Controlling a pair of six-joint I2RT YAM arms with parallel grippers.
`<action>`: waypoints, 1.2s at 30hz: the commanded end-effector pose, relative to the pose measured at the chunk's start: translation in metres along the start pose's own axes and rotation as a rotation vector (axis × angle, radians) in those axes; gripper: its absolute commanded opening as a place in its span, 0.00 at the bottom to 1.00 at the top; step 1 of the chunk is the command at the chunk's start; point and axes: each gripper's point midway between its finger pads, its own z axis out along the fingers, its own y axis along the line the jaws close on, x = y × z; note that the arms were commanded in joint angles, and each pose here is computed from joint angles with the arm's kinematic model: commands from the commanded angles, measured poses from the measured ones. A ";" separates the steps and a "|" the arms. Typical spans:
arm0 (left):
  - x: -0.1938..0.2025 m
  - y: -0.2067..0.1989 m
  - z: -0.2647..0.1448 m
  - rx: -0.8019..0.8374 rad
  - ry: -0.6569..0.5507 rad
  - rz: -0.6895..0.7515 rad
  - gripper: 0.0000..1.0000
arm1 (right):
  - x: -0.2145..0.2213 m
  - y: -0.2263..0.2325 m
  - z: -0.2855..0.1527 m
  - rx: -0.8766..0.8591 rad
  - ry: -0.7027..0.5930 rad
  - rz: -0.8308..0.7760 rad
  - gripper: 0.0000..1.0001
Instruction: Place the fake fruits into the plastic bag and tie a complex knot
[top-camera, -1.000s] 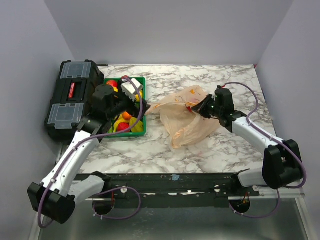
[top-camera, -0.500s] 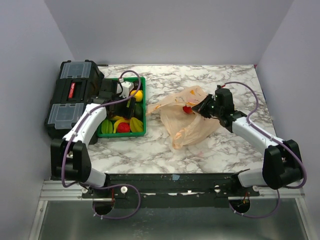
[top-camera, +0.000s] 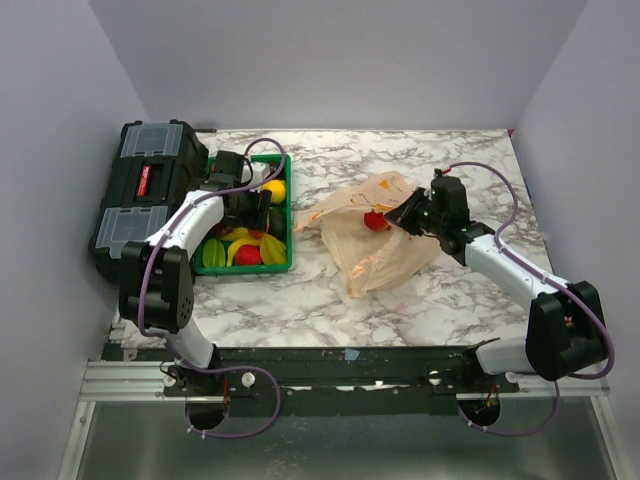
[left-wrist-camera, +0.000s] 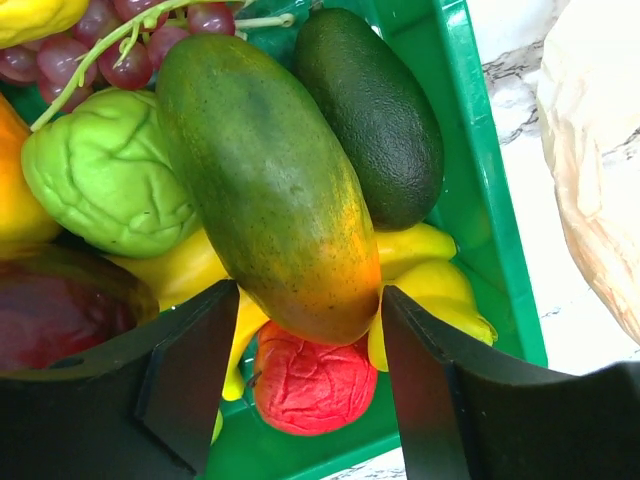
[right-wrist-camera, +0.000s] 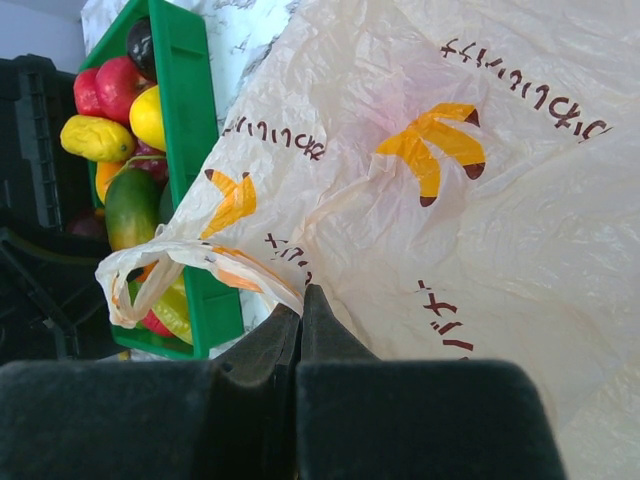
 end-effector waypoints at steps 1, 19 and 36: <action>-0.016 0.000 -0.015 -0.019 -0.044 -0.013 0.56 | -0.005 -0.001 -0.002 0.007 -0.025 -0.019 0.01; -0.022 -0.007 -0.065 -0.017 -0.197 0.118 0.76 | -0.001 0.001 0.005 -0.011 -0.004 0.007 0.01; -0.025 0.004 0.010 0.025 -0.059 0.010 0.59 | -0.011 0.004 0.013 -0.008 -0.016 -0.039 0.01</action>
